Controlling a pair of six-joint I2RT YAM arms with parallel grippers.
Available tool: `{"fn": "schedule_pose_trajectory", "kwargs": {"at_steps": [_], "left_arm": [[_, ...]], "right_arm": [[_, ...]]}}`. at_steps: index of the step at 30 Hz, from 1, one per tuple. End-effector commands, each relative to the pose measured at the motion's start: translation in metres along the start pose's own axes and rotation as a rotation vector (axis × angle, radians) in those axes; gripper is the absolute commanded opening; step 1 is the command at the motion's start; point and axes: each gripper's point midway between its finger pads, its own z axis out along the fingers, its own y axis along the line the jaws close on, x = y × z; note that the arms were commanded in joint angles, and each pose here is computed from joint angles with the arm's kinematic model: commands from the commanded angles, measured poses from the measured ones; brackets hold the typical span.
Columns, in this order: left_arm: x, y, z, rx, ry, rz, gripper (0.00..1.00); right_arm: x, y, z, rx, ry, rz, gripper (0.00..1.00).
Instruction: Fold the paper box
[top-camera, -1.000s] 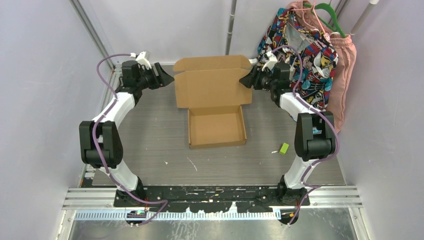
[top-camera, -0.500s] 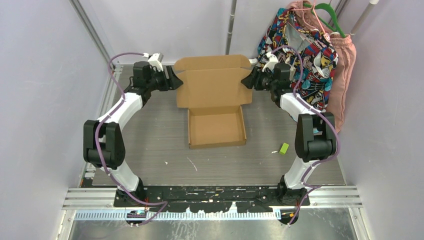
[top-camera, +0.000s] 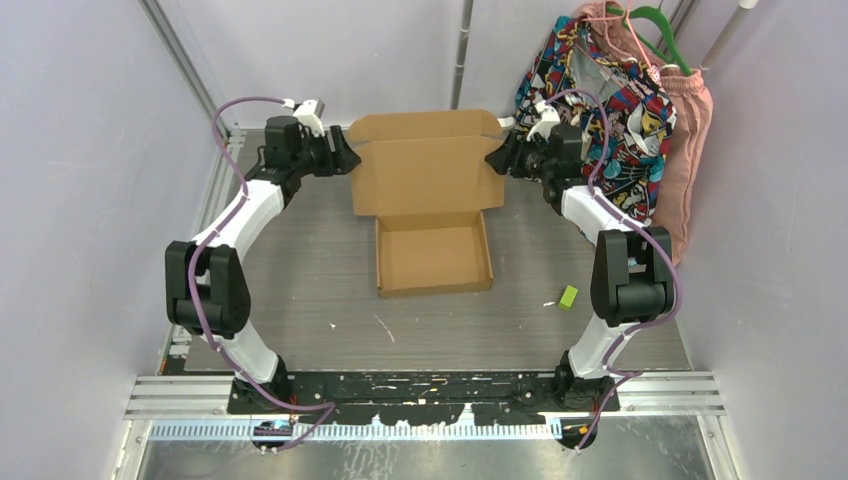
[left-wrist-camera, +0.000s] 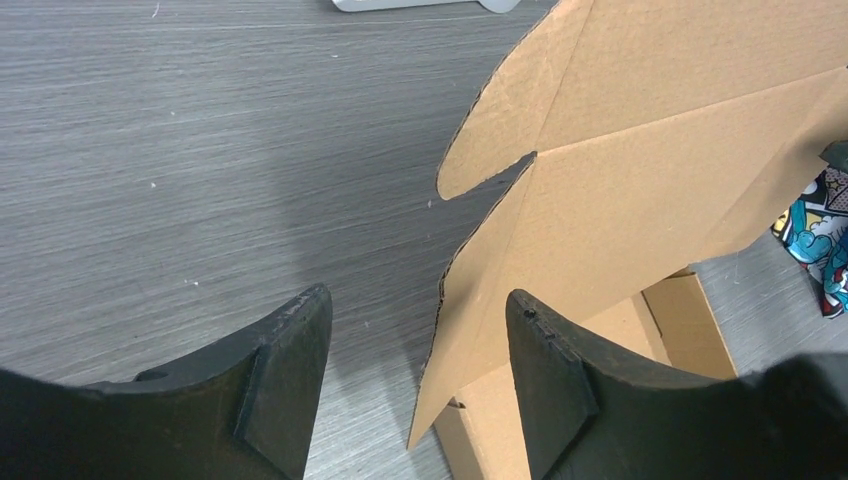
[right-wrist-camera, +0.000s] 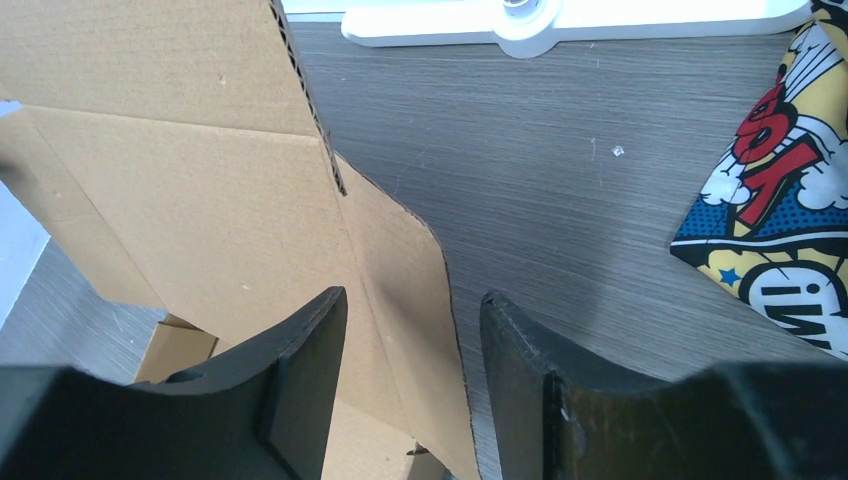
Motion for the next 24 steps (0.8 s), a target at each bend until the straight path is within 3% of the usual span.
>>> {"fn": "schedule_pose_trajectory", "kwargs": {"at_steps": [1, 11, 15, 24], "left_arm": [[-0.037, -0.012, -0.006, 0.017, -0.082, 0.052, 0.64], [-0.040, -0.016, -0.008, 0.027, -0.089, 0.063, 0.64], [-0.039, -0.015, -0.008, 0.025, -0.086, 0.066, 0.61], [-0.039, -0.015, -0.007, 0.027, -0.085, 0.069, 0.59]], "right_arm": [[-0.062, 0.019, -0.013, -0.020, -0.164, -0.102, 0.57], [-0.094, 0.018, -0.015, -0.039, -0.261, -0.065, 0.56], [-0.100, 0.017, -0.014, -0.050, -0.254, -0.051, 0.43], [-0.092, 0.017, -0.014, -0.067, -0.236, -0.042, 0.45]]}}
